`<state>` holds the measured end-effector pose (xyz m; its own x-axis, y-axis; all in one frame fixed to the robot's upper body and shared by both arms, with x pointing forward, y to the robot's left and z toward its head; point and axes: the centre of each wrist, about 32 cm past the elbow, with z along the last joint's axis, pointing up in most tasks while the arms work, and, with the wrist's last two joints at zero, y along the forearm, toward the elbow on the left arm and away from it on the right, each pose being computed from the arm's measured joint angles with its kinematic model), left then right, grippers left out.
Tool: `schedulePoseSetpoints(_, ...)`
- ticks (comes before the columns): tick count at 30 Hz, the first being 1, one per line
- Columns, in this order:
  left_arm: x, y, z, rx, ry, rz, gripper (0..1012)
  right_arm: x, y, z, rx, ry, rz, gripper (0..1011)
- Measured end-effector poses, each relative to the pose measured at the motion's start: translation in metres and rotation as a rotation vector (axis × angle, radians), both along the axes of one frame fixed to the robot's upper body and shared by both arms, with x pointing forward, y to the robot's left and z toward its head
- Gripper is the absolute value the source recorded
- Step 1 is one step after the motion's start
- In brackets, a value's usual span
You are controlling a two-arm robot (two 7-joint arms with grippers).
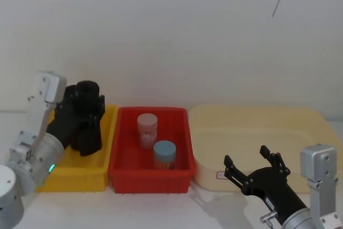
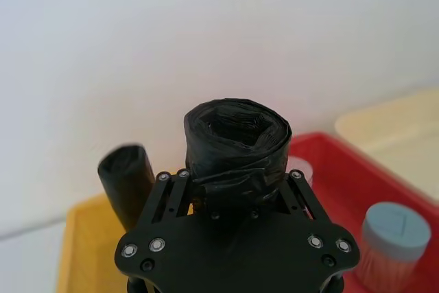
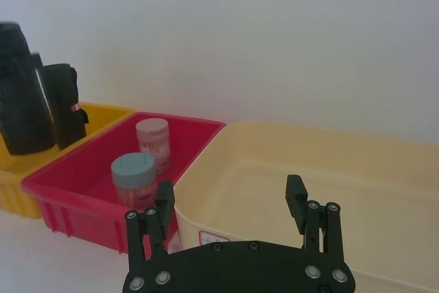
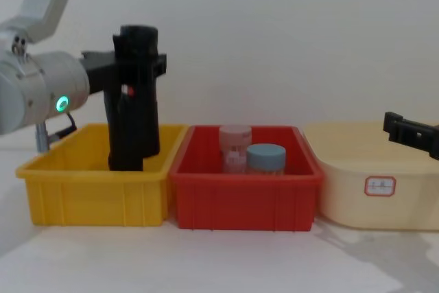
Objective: Pick up the garbage bag with the one hand and transfer it to the other hand.
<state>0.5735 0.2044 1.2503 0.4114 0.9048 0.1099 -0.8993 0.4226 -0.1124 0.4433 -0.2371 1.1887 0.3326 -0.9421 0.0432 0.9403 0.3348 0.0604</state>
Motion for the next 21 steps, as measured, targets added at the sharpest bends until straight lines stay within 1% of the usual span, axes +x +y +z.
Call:
schedulePoseSetpoints(1, -0.0009, 0.0007, 0.005, 0.0, -0.013, -0.009, 435, 0.0, 0.0, 0.0, 0.0, 0.0, 0.0, 1000)
schedulePoseSetpoints(2, -0.0014, 0.0009, 0.008, 0.0, -0.021, -0.015, 431, 0.0, 0.0, 0.0, 0.0, 0.0, 0.0, 1000)
schedulePoseSetpoints(3, -0.0018, 0.0011, 0.0125, -0.001, -0.032, -0.026, 426, 0.0, 0.0, 0.0, 0.0, 0.0, 0.0, 1000)
schedulePoseSetpoints(7, -0.0021, 0.0011, 0.0211, -0.005, -0.05, -0.055, 403, 0.0, 0.0, 0.0, 0.0, 0.0, 0.0, 1000)
schedulePoseSetpoints(8, -0.002, 0.0008, 0.0258, -0.007, -0.06, -0.07, 402, 0.0, 0.0, 0.0, 0.0, 0.0, 0.0, 1000)
schedulePoseSetpoints(9, -0.0019, 0.0008, 0.0275, -0.008, -0.062, -0.08, 402, 0.0, 0.0, 0.0, 0.0, 0.0, 0.0, 1000)
schedulePoseSetpoints(10, -0.0015, 0.0002, 0.0316, -0.008, -0.07, -0.097, 402, 0.0, 0.0, 0.0, 0.0, 0.0, 0.0, 1000)
schedulePoseSetpoints(12, -0.0011, -0.0007, 0.0348, -0.009, -0.075, -0.115, 402, 0.0, 0.0, 0.0, 0.0, 0.0, 0.0, 1000)
schedulePoseSetpoints(15, 0.0001, -0.0033, 0.0407, -0.011, -0.082, -0.155, 402, 0.0, 0.0, 0.0, 0.0, 0.0, 0.0, 1000)
schedulePoseSetpoints(16, 0.0003, -0.0038, 0.0416, -0.011, -0.082, -0.164, 402, 0.0, 0.0, 0.0, 0.0, 0.0, 0.0, 1000)
schedulePoseSetpoints(17, 0.0011, -0.0054, 0.0443, -0.012, -0.085, -0.184, 402, 0.0, 0.0, 0.0, 0.0, 0.0, 0.0, 1000)
schedulePoseSetpoints(18, 0.0014, -0.0064, 0.0454, -0.012, -0.085, -0.195, 402, 0.0, 0.0, 0.0, 0.0, 0.0, 0.0, 1000)
schedulePoseSetpoints(19, 0.002, -0.0084, 0.0476, -0.013, -0.086, -0.219, 402, 0.0, 0.0, 0.0, 0.0, 0.0, 0.0, 1000)
schedulePoseSetpoints(21, 0.0029, -0.0108, 0.0497, -0.012, -0.086, -0.24, 402, 0.0, 0.0, 0.0, 0.0, 0.0, 0.0, 1000)
